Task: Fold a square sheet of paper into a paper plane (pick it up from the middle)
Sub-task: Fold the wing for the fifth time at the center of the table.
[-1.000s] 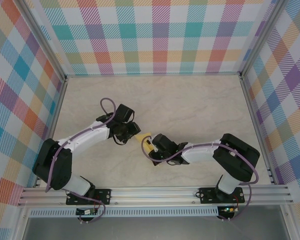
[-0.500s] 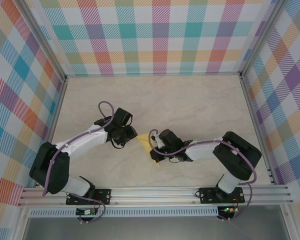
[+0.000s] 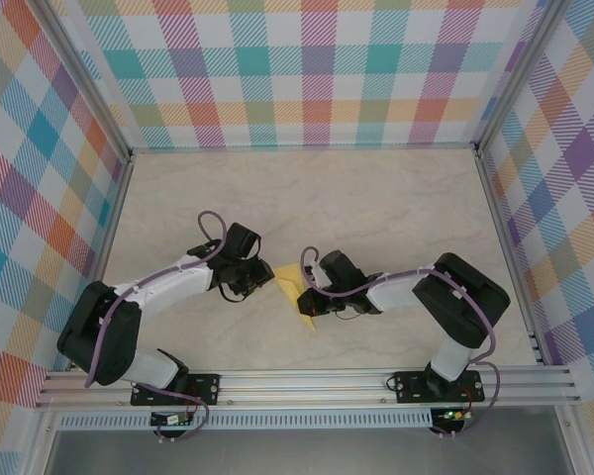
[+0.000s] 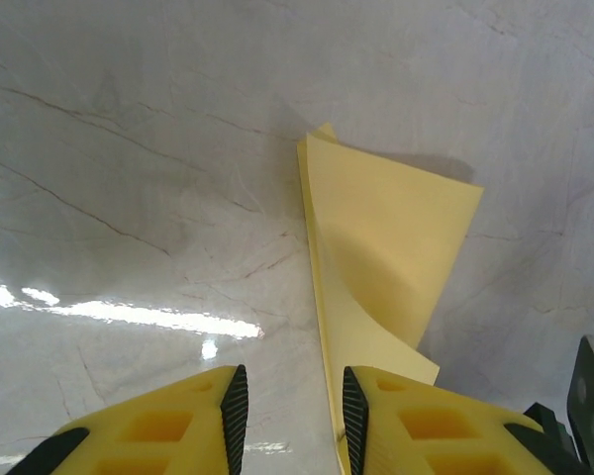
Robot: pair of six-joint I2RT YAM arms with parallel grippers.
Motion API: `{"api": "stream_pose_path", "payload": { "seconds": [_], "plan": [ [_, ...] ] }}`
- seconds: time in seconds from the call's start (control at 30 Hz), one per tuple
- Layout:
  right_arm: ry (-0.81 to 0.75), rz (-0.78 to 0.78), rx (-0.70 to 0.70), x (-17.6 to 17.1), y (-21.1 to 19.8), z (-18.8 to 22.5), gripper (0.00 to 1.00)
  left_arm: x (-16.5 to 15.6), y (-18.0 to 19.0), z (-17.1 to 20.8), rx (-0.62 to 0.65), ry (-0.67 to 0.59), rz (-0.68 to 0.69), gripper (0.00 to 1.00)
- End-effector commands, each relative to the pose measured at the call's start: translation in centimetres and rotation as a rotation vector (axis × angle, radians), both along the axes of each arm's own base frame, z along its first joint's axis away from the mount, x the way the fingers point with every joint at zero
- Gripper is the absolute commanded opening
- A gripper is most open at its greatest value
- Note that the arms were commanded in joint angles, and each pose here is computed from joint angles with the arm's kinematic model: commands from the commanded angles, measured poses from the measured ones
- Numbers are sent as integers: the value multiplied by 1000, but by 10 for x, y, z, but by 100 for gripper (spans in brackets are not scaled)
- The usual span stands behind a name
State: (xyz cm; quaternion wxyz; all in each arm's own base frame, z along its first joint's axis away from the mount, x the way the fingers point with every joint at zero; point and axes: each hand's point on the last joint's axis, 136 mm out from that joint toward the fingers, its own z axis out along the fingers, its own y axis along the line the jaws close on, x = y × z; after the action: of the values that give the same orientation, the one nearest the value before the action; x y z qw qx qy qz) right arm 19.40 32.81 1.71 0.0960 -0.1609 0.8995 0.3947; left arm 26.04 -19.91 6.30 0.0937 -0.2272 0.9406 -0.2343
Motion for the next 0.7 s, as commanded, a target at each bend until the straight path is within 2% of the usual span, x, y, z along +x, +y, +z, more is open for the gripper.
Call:
{"api": "stream_pose_path", "payload": {
  "seconds": [0.0,0.4,0.67],
  "plan": [
    [126,-18,-10,-10,-5,-15,7,4,-7,10,-87,-40,-10,32],
    [171,-75,-43,-10,-17,-24,10,2,-37,15,-279,-141,-47,32],
    [176,-107,-59,-11,-22,-29,10,2,-61,11,-311,-163,-105,32]
  ]
}}
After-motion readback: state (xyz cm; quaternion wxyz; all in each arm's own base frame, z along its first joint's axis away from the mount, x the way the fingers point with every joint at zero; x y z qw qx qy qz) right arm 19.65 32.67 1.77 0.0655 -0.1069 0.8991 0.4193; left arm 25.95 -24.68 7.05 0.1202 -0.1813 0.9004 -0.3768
